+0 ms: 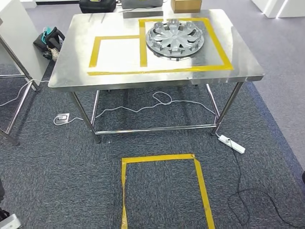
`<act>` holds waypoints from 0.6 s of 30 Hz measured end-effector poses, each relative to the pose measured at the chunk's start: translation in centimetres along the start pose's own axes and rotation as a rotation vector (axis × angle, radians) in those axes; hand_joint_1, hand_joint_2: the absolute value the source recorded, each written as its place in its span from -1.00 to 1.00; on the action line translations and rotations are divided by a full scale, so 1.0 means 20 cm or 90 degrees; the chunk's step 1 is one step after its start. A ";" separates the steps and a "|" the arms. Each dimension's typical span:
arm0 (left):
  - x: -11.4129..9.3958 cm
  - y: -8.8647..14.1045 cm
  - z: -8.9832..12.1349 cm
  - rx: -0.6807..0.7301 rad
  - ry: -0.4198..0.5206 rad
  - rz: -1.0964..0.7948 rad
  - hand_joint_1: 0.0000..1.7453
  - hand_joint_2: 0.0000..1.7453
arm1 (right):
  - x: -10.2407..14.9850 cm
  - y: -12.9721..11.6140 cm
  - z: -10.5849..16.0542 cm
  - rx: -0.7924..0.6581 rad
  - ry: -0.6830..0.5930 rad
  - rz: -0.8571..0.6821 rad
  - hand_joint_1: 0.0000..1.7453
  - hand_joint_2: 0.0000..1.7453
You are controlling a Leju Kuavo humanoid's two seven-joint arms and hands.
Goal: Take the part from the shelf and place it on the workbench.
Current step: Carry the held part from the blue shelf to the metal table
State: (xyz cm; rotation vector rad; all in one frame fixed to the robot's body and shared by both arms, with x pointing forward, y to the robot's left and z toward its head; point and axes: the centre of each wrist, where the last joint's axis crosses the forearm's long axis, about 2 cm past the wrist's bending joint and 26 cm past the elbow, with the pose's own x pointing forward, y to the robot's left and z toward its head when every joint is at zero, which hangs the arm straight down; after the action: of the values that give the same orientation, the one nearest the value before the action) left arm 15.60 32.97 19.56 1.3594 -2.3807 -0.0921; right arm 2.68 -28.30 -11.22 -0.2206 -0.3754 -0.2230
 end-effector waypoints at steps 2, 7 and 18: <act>0.00 0.00 0.00 0.000 -0.001 -0.001 1.00 1.00 | 0.00 0.00 0.00 0.001 0.000 0.000 -1.00 1.00; 0.00 0.00 0.00 0.001 -0.002 -0.002 1.00 1.00 | 0.01 0.01 0.00 0.002 -0.002 0.001 -1.00 1.00; 0.00 0.01 0.00 0.001 0.000 -0.003 1.00 1.00 | 0.00 0.01 0.00 0.003 -0.001 0.000 -1.00 1.00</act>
State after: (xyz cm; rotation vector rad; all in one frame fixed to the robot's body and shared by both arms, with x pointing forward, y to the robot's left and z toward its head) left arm 15.55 33.10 19.54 1.3650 -2.3786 -0.0920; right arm 2.79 -28.11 -11.21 -0.2166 -0.3767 -0.2214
